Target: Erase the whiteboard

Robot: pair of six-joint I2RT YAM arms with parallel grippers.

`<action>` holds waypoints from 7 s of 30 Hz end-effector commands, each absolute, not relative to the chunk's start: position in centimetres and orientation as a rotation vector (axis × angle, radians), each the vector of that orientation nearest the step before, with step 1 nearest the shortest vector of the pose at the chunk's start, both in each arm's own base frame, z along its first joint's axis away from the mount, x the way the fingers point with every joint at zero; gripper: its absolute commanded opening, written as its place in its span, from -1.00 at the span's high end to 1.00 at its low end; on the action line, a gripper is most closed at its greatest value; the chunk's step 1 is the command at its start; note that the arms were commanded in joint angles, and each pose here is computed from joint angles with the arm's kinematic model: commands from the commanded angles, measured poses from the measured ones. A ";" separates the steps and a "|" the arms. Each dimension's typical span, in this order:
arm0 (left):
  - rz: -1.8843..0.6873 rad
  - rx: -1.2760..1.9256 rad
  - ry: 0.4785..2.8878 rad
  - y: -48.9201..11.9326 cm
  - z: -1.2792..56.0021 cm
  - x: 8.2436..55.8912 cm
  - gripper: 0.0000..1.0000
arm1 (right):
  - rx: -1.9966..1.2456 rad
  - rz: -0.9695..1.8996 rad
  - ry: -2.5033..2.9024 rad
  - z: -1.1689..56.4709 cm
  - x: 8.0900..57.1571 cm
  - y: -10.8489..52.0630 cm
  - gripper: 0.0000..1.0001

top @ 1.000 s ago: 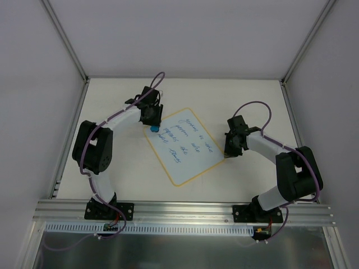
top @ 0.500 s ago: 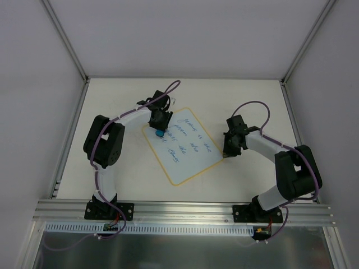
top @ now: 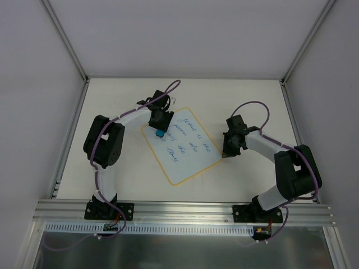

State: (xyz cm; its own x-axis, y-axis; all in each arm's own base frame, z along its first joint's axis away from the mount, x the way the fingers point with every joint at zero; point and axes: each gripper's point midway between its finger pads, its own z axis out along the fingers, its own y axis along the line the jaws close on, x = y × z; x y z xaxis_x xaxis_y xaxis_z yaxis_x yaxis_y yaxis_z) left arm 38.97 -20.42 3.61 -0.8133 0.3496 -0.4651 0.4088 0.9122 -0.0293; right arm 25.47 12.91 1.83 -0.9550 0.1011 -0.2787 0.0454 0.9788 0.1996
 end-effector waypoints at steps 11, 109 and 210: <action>-0.145 0.547 2.590 -20.4 4.0 40.1 0.29 | 0.092 0.282 2.858 1.1 24.7 13.1 0.82; -0.096 0.456 2.544 -18.8 6.7 41.2 0.06 | 0.127 0.226 2.821 0.1 24.9 14.6 0.74; -0.227 0.482 2.964 -25.5 -0.8 26.5 1.00 | 0.125 0.168 2.881 -1.0 24.3 14.3 0.99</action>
State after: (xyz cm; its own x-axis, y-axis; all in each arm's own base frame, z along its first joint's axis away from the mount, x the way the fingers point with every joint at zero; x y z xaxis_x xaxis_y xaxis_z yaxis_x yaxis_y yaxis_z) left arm 33.04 -26.47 2.69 -0.8591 0.3282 -0.3927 0.3819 0.9219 -0.0651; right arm 26.92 16.15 1.55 -0.9297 0.1383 -0.3415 0.0585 0.9705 0.2337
